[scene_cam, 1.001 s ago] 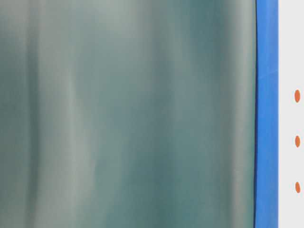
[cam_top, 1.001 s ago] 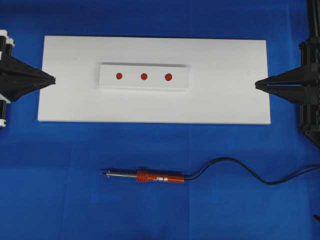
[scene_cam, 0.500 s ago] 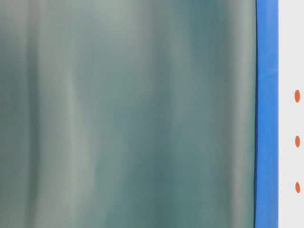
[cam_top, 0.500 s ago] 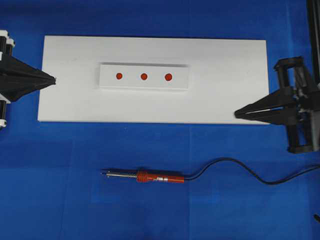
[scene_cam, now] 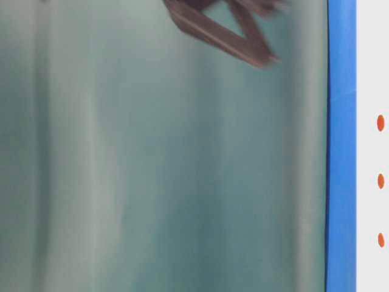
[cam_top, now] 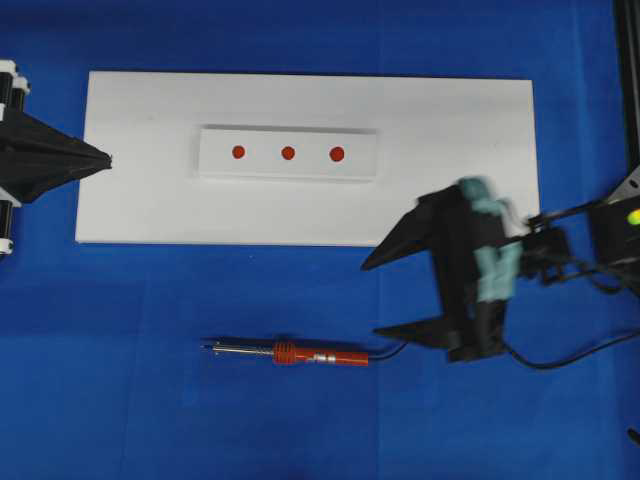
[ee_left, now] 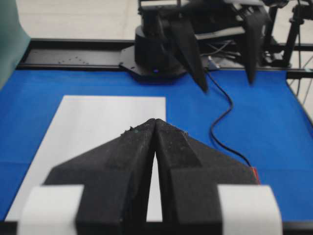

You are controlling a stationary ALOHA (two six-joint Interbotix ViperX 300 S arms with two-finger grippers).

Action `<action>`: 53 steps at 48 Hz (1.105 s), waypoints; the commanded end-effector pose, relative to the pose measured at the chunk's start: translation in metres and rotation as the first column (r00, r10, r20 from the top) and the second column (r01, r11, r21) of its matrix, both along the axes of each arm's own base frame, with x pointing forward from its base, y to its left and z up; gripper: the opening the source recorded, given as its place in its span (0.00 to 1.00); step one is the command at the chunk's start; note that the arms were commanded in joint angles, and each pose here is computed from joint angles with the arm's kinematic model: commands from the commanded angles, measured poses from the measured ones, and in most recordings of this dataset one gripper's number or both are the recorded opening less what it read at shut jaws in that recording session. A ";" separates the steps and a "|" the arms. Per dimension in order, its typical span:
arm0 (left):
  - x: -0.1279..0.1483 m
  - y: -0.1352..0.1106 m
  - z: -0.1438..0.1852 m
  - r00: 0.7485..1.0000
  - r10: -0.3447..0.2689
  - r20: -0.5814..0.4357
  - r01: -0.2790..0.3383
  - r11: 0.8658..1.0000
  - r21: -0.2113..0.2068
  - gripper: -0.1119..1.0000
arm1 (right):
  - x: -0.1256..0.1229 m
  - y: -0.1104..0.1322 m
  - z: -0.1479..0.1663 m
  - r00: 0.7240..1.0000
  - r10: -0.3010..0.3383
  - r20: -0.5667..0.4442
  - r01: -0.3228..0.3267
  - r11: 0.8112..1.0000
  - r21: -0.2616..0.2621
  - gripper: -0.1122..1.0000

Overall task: Touch the tip of the soldering iron to the mark.
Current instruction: 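Lower the right gripper and close it on the iron's red handle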

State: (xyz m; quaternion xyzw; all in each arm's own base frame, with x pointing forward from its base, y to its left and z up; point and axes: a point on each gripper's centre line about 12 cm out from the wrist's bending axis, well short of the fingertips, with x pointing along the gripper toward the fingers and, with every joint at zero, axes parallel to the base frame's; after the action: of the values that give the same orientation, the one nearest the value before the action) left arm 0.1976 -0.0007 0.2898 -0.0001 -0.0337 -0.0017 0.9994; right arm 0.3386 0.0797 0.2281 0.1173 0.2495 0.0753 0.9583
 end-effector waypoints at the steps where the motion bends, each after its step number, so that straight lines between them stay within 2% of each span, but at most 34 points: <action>1: 0.002 0.000 0.007 1.000 0.000 0.025 0.000 1.000 0.000 0.10 | 0.021 0.010 0.003 0.999 0.007 -0.043 -0.007 1.000 0.003 0.92; 10: 0.002 0.000 0.007 1.000 0.000 0.021 0.000 1.000 -0.002 0.10 | 0.054 0.021 -0.025 0.982 -0.001 -0.191 -0.001 1.000 -0.010 0.92; 24: 0.001 0.000 0.004 1.000 0.000 0.018 0.000 1.000 0.000 0.10 | 0.089 0.043 -0.067 0.958 -0.011 -0.286 0.018 1.000 0.021 0.92; 43: 0.001 0.000 0.004 1.000 0.001 0.020 -0.001 1.000 -0.002 0.10 | 0.101 0.061 -0.112 0.925 -0.033 -0.379 0.058 0.997 0.054 0.91; 50: 0.001 0.000 0.001 1.000 -0.001 0.011 0.001 1.000 -0.002 0.10 | 0.103 0.066 -0.113 0.925 -0.029 -0.378 0.056 0.997 0.061 0.90; 53: 0.001 0.000 0.000 1.000 -0.001 0.008 0.001 1.000 -0.003 0.10 | 0.103 0.068 -0.113 0.926 -0.023 -0.378 0.049 0.997 0.059 0.85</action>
State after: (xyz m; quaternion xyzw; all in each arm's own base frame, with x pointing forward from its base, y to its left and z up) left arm 0.1970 -0.0006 0.2873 -0.0024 -0.0345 -0.0016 0.9994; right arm 0.4373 0.1412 0.1020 0.1655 0.4394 0.0312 0.8824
